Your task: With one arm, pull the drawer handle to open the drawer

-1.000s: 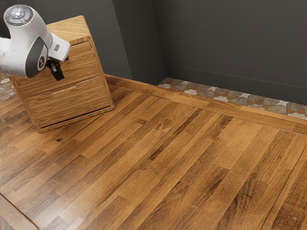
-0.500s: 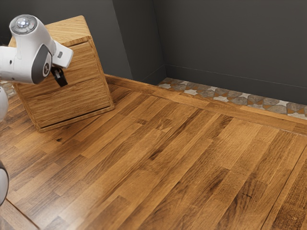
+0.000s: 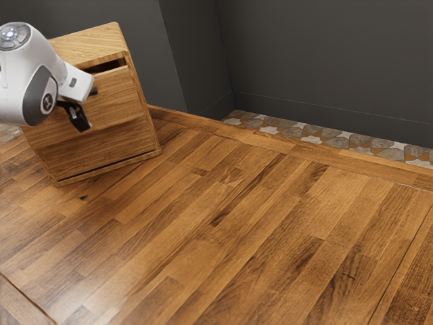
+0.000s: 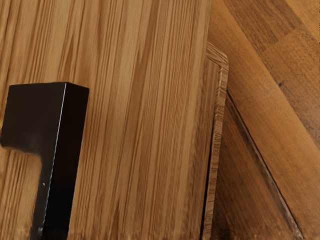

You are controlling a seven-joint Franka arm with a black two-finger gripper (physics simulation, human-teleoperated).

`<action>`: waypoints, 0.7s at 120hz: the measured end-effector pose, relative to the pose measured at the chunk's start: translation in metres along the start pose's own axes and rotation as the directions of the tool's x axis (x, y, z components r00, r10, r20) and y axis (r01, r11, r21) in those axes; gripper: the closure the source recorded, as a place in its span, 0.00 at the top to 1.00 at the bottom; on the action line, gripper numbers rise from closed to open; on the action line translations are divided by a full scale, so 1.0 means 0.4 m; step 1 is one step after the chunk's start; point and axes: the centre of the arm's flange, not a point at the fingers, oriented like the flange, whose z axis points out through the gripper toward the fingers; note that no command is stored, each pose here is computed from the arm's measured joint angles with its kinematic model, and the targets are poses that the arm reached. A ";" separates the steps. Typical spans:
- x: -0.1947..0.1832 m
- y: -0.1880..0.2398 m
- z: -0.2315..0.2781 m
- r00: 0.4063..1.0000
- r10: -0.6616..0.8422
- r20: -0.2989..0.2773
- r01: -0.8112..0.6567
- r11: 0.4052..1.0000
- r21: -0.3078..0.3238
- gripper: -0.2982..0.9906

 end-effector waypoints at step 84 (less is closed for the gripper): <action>-0.058 0.156 -0.108 0.996 0.076 -0.055 -0.078 0.996 -0.031 0.78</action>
